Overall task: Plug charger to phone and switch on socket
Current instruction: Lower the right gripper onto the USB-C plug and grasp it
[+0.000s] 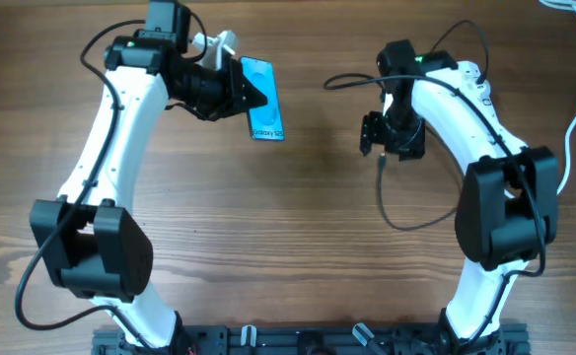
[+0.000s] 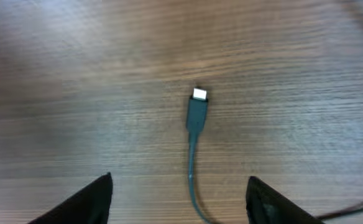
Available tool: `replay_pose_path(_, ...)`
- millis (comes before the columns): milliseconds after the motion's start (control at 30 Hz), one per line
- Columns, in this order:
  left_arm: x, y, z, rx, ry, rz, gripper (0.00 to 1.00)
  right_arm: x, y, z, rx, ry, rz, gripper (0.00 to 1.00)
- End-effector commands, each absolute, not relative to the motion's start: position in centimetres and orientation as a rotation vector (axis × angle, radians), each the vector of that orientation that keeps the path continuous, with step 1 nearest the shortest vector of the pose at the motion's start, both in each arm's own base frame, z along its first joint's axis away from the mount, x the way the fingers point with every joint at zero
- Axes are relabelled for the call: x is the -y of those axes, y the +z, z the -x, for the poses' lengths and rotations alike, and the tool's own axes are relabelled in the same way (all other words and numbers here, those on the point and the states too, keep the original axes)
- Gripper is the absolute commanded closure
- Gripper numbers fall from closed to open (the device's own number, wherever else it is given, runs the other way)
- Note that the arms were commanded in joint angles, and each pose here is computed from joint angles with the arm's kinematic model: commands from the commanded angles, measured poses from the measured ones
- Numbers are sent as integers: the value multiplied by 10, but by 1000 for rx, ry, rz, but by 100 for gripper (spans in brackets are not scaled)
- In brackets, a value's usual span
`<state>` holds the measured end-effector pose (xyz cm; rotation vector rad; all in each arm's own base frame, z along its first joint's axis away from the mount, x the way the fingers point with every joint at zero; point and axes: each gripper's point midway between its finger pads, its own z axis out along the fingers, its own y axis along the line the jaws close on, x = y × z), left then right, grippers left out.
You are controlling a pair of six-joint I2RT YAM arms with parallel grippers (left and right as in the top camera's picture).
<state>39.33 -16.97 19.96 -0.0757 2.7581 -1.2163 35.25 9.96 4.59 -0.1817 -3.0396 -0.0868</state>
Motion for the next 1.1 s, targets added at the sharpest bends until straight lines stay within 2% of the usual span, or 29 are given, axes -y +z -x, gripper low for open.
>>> replay_pose_path(0,152,208,-402,-2709,-1258,134,96,-100,22,-340,3009,-78,202,45)
replay_pose_path(300,145,203,-397,-2735,-1219,108,96,-100,0,-340,3039,-93,245,47)
replay_pose_path(400,145,203,-397,-2735,-1219,108,96,-100,-2,-341,3042,-95,235,55)
replay_pose_path(867,145,203,-397,-2735,-1218,108,96,-98,-12,-333,2996,-70,234,62)
replay_pose_path(1067,145,203,-397,-2735,-1218,108,96,-98,-12,-332,2994,-70,231,71)
